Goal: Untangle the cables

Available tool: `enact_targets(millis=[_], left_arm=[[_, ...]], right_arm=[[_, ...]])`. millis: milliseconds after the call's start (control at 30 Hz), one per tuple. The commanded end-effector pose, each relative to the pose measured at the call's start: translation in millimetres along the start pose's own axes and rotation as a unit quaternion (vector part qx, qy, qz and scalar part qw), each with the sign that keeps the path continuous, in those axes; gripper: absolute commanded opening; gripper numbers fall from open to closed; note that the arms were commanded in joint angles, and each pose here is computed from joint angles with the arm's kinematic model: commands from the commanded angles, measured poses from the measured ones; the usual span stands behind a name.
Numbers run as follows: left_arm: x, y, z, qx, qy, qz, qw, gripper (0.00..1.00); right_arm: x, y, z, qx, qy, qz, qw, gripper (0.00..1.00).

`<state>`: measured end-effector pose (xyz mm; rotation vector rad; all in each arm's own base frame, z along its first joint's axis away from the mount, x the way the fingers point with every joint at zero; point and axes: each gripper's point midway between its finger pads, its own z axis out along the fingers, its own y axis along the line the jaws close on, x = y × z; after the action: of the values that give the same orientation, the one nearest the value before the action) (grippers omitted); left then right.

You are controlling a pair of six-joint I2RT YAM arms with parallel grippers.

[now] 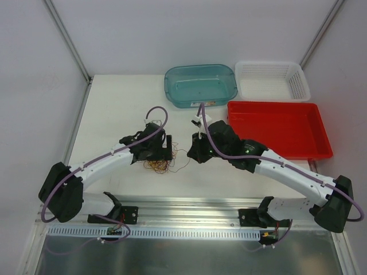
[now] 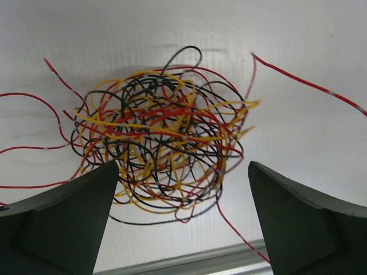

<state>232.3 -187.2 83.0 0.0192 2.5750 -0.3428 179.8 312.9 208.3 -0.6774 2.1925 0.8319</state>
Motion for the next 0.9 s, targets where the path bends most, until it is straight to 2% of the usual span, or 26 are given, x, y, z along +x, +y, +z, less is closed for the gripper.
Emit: enact_targets(millis=[0,233,367,500,667,867], left_arm=[[-16.1,12.0,10.9,-0.062,-0.029,-0.008,0.998,0.97],[-15.3,37.3,40.9,-0.156,-0.036,-0.051,0.986,0.83],[-21.7,58.6,45.8,-0.189,-0.041,-0.078,0.978,0.60],[-26.6,95.1,41.6,-0.215,-0.041,-0.126,0.967,0.44],[-43.1,137.9,28.3,-0.239,-0.052,-0.170,0.955,0.41],[-61.9,163.4,13.7,-0.250,-0.068,-0.194,0.946,0.46]], right_arm=[[-16.6,16.6,-11.1,-0.032,-0.037,-0.004,0.999,0.01],[-14.3,25.9,-28.2,-0.044,-0.041,-0.008,0.998,0.01],[-19.4,19.9,-53.2,-0.028,-0.069,-0.010,0.997,0.01],[-27.9,6.7,-89.4,0.007,-0.103,-0.016,0.995,0.01],[-35.9,-7.8,-140.4,0.044,-0.142,-0.021,0.989,0.01],[-51.0,-11.3,-192.4,0.058,-0.185,-0.027,0.981,0.01]])
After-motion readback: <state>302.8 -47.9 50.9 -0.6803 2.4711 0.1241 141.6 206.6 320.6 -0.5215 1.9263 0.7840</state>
